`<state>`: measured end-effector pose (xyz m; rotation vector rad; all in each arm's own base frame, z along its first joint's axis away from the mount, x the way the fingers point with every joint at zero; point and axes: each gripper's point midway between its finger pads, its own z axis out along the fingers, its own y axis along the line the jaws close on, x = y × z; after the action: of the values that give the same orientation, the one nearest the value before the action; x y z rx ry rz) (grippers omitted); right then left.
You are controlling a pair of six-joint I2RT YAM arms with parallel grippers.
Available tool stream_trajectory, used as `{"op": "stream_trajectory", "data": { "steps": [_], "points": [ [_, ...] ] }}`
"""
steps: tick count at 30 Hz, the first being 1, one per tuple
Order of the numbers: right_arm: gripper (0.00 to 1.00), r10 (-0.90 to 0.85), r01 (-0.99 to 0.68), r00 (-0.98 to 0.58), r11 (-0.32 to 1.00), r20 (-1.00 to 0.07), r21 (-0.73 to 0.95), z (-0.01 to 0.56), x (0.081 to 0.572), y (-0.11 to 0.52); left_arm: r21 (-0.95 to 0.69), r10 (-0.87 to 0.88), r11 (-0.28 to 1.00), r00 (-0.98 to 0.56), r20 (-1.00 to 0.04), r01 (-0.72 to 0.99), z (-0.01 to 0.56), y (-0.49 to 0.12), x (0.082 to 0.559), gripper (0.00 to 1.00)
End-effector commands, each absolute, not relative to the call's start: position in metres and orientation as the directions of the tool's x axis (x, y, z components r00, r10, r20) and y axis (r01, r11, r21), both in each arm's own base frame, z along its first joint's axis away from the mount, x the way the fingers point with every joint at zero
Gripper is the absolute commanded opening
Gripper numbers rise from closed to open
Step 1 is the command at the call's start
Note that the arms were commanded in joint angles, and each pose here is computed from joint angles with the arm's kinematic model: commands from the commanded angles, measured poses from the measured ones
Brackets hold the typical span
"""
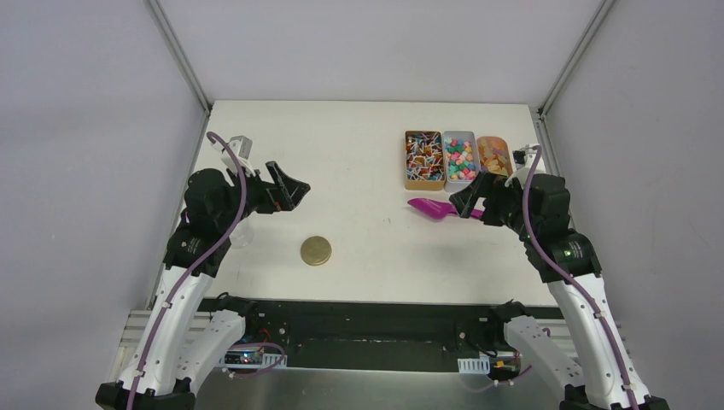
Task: Pack the candies
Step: Pick up the packing bottle from the center of the board.
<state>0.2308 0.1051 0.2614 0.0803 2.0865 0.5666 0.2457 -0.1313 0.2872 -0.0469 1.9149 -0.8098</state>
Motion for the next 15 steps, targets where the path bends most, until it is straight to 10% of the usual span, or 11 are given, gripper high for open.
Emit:
{"op": "stream_trajectory", "data": {
  "steps": [1,15],
  "points": [
    [1.0,0.297,-0.176,-0.509,0.883,-0.808,0.435,0.282,0.23,0.105,-0.534,-0.386,0.781,-0.421,-0.821,0.324,0.307,-0.126,0.248,0.98],
    [1.0,0.302,-0.193,-0.455,0.885,-0.838,0.424,0.29,0.228,0.101,-0.511,-0.486,0.859,-0.372,-0.791,-0.035,0.267,-0.074,0.269,0.99]
  ]
}}
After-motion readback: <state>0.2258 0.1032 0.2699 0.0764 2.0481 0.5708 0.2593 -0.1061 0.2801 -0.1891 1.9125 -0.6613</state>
